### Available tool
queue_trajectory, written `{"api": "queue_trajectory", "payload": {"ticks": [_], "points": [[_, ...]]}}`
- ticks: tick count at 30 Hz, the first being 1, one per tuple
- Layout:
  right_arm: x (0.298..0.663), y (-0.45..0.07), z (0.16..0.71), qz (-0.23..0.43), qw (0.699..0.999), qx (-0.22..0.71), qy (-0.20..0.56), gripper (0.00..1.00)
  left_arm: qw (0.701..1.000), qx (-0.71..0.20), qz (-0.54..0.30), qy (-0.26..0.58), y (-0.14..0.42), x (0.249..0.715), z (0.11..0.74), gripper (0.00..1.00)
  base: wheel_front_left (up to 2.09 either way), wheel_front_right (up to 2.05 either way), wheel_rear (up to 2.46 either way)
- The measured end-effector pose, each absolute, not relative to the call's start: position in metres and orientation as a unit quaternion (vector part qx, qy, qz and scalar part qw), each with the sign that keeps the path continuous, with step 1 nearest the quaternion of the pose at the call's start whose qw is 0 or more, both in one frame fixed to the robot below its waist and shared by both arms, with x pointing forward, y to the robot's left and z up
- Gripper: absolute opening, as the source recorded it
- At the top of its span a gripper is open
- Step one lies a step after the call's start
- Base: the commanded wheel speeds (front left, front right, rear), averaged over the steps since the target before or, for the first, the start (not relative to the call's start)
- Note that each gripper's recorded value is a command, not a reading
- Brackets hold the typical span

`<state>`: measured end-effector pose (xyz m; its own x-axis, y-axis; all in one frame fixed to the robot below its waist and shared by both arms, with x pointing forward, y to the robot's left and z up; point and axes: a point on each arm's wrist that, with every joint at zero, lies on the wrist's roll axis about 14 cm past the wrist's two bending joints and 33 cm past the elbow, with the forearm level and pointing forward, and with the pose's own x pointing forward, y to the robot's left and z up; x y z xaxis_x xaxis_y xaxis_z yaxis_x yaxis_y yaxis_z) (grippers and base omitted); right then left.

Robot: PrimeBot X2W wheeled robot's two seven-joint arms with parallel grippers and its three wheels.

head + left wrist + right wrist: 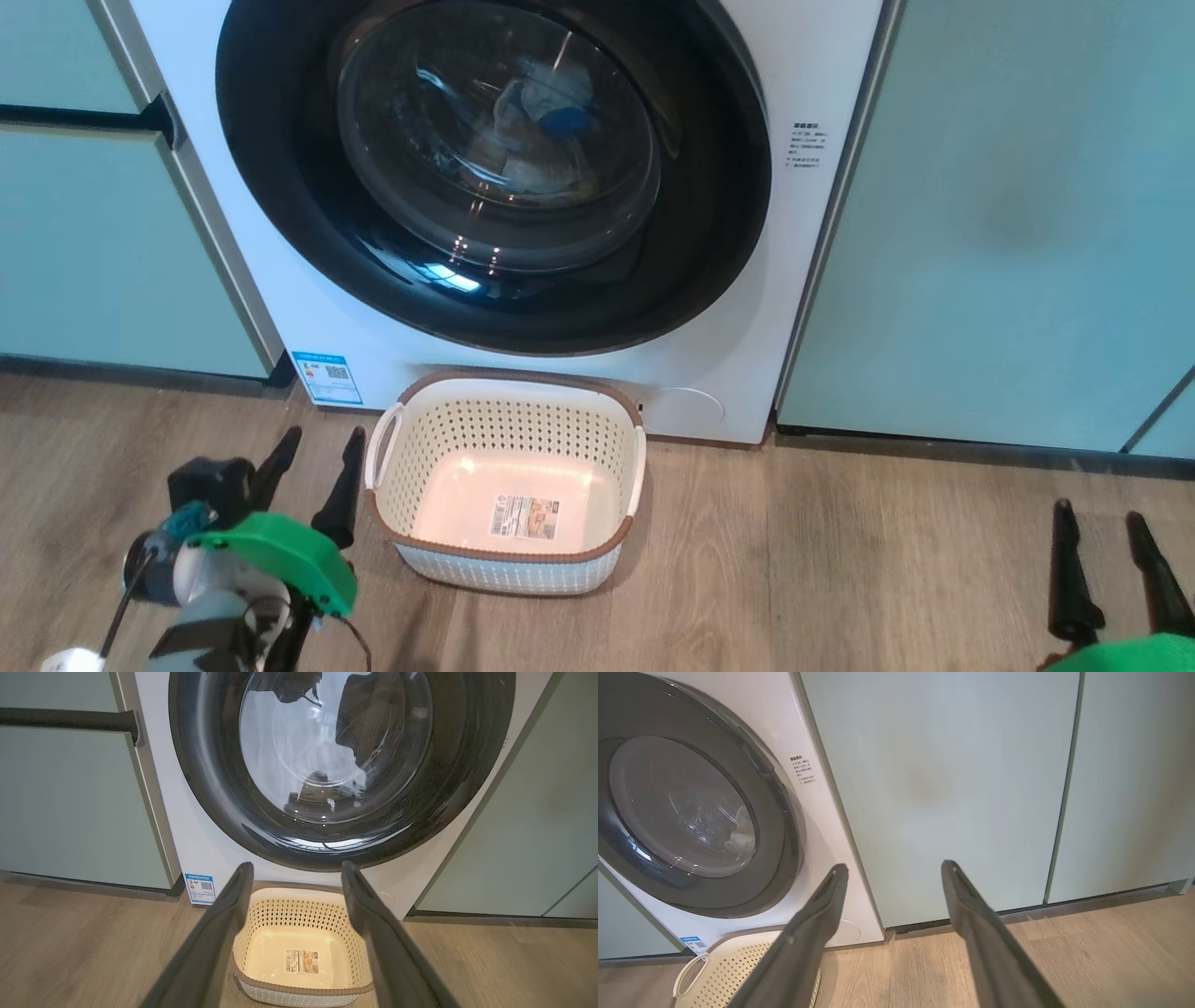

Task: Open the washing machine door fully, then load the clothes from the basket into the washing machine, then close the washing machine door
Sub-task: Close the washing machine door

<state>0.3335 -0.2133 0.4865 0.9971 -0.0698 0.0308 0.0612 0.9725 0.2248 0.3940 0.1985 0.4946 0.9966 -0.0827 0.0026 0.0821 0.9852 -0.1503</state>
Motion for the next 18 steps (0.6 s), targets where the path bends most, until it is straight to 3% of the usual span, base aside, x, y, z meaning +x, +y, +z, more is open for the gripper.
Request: {"api": "queue_trajectory", "payload": {"ticks": [18], "points": [[0.3319, -0.2153, 0.4838, -0.037, 0.993, 0.114, -0.016, 1.0, 0.997, -0.073, -0.026, 0.014, 0.208, 0.389, 0.4858, 1.0, 0.0, 0.0, 0.0]]}}
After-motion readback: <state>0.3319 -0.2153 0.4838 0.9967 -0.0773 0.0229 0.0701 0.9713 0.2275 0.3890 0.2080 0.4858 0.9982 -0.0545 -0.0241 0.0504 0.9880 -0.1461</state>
